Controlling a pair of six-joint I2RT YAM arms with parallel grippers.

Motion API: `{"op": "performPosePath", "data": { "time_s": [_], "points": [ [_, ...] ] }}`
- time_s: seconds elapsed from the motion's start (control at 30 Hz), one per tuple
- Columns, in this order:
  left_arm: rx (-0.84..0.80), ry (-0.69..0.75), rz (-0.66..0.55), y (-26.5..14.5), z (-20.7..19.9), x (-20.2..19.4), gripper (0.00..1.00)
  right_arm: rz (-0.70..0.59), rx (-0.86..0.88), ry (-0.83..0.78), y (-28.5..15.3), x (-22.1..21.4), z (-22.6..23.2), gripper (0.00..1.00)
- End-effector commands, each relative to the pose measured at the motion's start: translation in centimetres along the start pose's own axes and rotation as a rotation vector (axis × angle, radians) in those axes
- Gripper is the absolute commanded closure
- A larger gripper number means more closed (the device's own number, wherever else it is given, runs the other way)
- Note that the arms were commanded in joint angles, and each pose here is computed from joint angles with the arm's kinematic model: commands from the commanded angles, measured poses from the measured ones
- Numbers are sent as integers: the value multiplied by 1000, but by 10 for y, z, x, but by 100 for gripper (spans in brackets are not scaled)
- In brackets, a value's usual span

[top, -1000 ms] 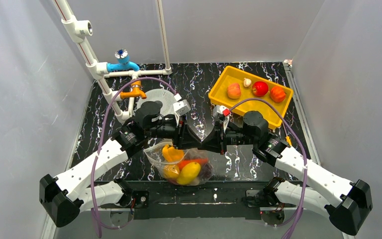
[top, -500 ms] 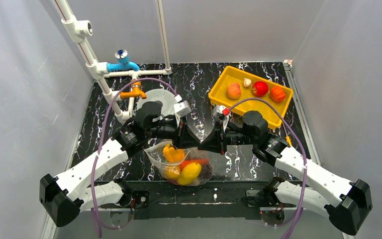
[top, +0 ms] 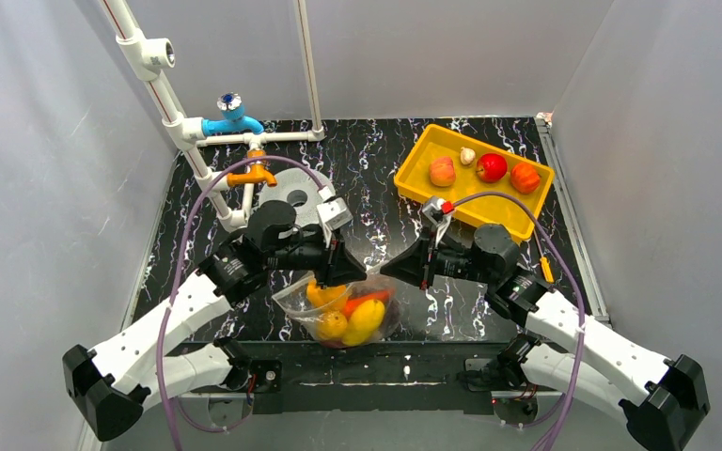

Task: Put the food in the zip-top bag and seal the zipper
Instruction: Zip the zipper food storage bag at the center of the board.

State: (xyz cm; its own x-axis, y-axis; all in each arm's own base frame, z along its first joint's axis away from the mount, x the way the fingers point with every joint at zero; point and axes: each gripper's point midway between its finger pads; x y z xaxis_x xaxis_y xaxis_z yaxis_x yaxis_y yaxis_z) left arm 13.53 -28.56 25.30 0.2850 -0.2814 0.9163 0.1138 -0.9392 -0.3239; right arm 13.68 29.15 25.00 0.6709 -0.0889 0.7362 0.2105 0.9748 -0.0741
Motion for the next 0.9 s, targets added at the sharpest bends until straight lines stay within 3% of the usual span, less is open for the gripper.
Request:
{"op": "performPosePath", "data": {
  "time_s": [0.0, 0.23, 0.43, 0.47, 0.63, 0.7, 0.87],
  "points": [
    [23, -7, 64, -21, -11, -21, 100, -183, -46, -32, -9, 45, -4, 99],
    [33, -20, 93, -39, -22, -29, 100, -126, -61, -120, -14, 42, -6, 99],
    [15, -45, 73, -37, -25, -25, 100, 83, 83, -215, -9, 26, 18, 99],
    [10, -49, 72, -35, -25, -24, 100, 113, 86, -218, -8, 24, 17, 93],
    [-5, -56, 74, -30, -24, -20, 100, 190, 110, -237, -7, 21, 21, 47],
    [-11, -59, 77, -29, -24, -21, 100, 226, 138, -246, -6, 20, 24, 36],
    [-14, -56, 74, -30, -25, -20, 100, 320, 217, -248, 1, 19, 34, 22]
  ]
}}
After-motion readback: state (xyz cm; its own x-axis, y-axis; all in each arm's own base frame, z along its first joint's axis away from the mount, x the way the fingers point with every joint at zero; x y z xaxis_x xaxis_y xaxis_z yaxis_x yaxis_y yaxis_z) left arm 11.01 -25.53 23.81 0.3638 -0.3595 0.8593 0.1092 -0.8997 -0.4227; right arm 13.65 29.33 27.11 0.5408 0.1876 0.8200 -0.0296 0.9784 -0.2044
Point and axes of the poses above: each gripper's point midway between its finger pads, its own y axis out along the fingers, its own z axis along the line the jaws close on, x = y × z, and after that the axes turned 12 degrees about y, right-handed
